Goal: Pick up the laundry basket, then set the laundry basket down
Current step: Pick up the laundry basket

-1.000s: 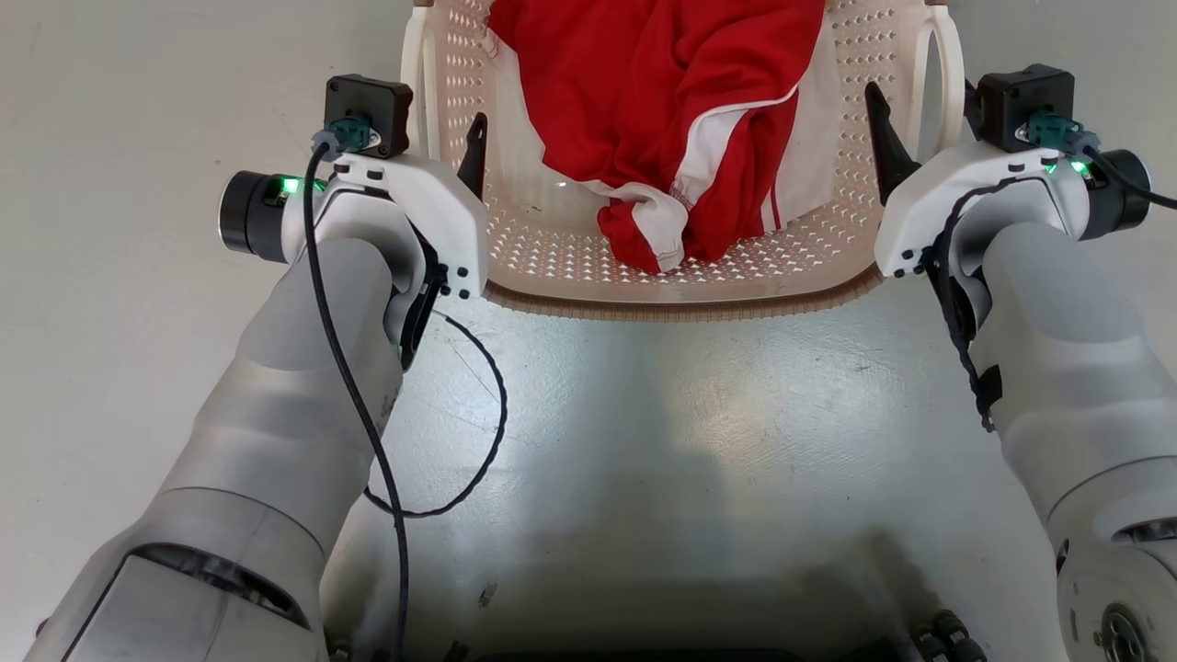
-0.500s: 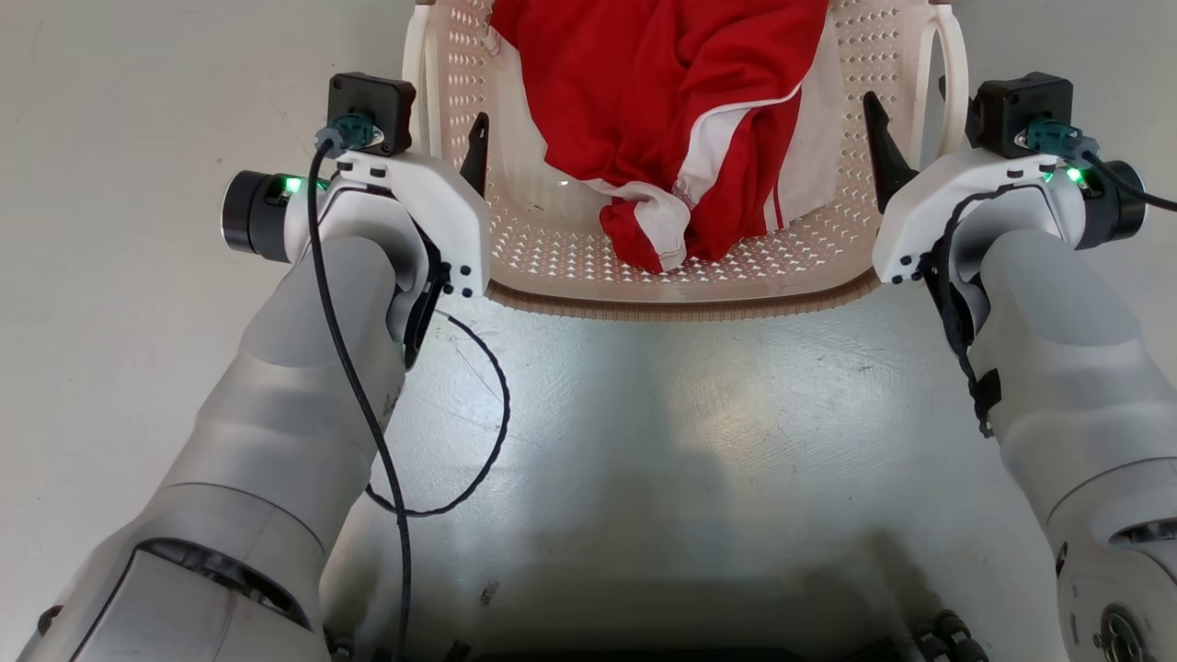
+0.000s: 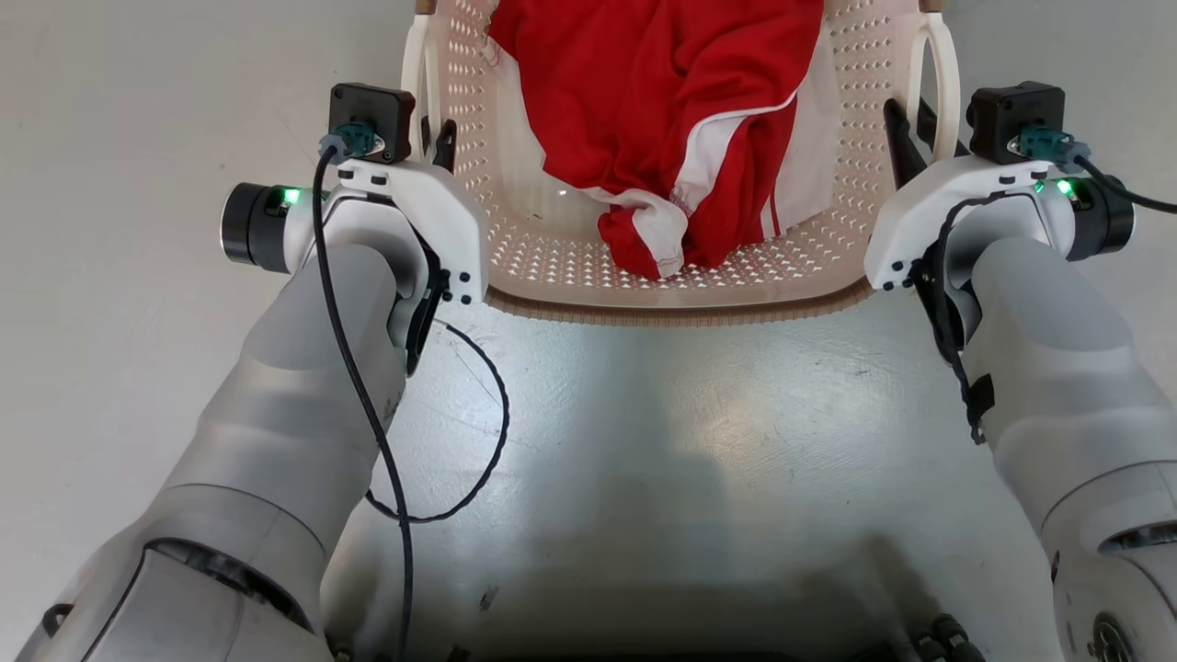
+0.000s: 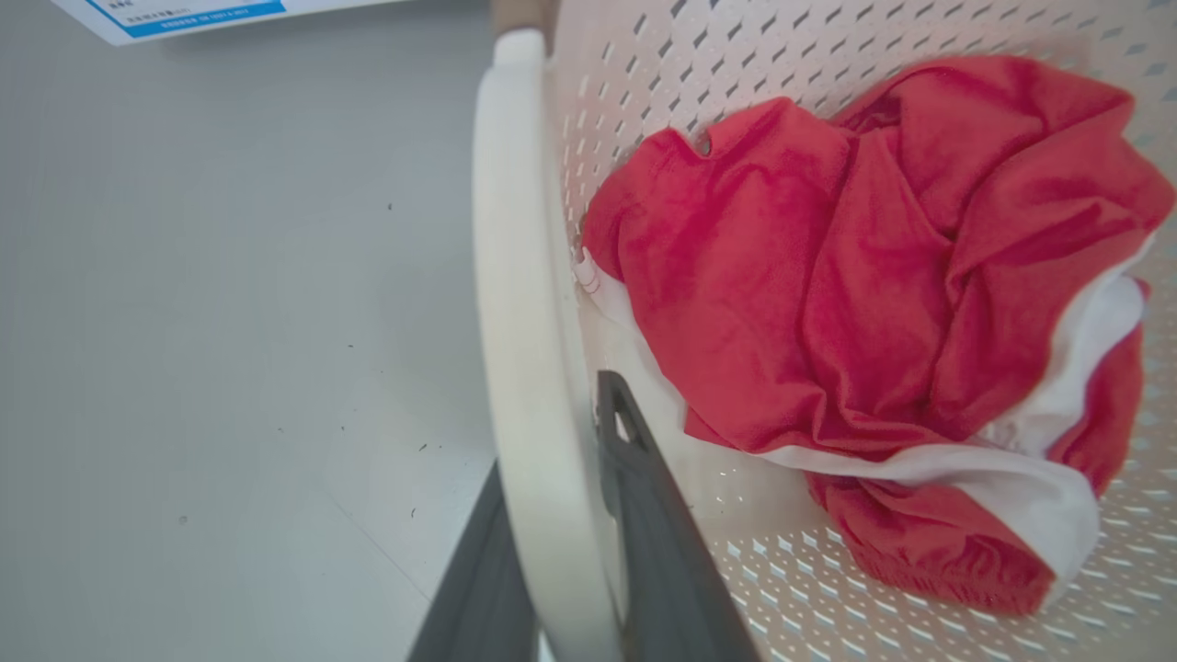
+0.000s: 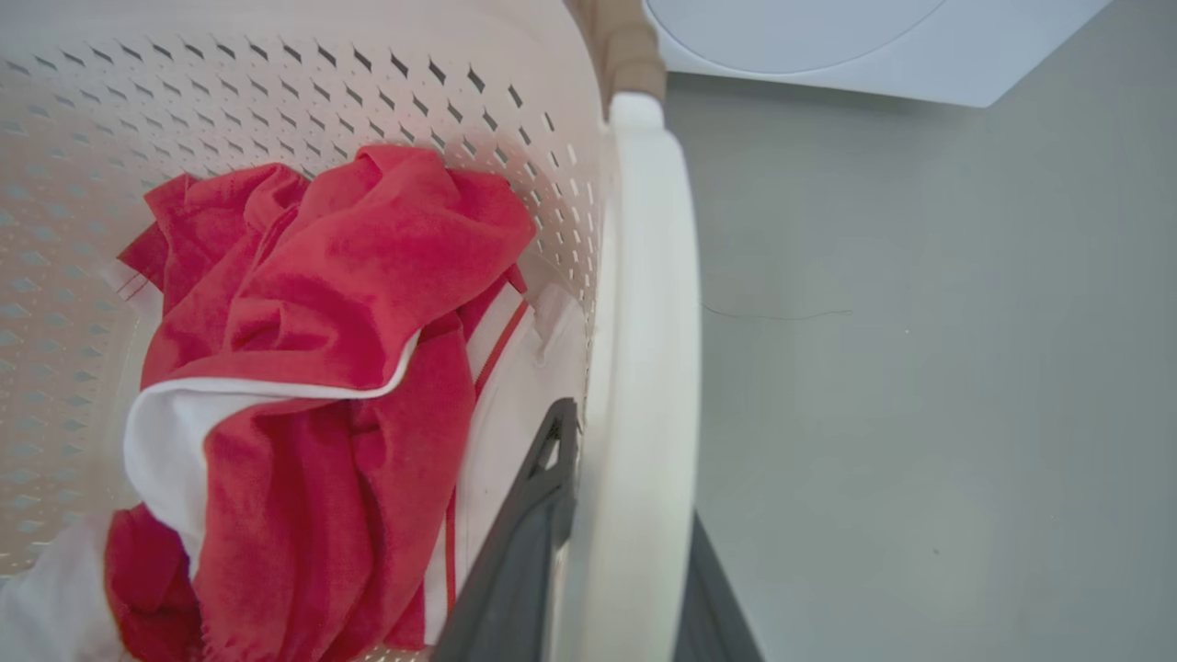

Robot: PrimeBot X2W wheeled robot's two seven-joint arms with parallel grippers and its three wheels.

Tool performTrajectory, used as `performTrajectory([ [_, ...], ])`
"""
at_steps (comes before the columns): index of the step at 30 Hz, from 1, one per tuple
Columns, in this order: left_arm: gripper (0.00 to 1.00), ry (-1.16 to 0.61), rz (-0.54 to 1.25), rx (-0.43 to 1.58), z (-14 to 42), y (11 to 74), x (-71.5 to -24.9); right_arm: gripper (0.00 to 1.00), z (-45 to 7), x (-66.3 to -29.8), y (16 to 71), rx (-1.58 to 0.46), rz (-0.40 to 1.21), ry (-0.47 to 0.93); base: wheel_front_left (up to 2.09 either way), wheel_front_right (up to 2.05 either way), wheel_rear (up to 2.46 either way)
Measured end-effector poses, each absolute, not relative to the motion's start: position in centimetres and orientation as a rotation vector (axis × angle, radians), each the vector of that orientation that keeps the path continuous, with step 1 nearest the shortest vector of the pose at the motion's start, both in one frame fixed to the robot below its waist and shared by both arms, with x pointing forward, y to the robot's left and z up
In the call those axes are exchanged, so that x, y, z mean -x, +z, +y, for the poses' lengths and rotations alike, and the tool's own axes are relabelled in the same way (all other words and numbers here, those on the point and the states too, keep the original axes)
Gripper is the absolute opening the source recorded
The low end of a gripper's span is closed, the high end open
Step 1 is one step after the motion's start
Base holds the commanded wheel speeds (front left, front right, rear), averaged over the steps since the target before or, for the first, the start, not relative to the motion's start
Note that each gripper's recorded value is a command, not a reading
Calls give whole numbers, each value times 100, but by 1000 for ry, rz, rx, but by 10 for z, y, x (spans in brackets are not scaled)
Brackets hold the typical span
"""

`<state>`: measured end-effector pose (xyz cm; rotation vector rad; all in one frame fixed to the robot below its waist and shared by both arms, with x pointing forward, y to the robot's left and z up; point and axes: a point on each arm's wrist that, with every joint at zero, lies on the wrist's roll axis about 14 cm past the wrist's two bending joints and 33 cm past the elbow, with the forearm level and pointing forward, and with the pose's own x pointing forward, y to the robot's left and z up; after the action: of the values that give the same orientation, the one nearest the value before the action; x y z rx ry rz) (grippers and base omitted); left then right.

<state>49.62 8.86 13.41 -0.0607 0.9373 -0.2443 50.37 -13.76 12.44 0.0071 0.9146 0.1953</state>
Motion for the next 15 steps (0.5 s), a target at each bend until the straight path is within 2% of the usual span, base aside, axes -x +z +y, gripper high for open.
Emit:
performTrajectory([
  [9, 0, -247, 928, 59, 88, 152, -496, 0, -134, -502, 143, -9, 918, 209, 0, 0, 0],
  [15, 0, -243, 991, 55, 90, 164, -463, 0, -133, -473, 160, -8, 969, 229, 0, 0, 0],
])
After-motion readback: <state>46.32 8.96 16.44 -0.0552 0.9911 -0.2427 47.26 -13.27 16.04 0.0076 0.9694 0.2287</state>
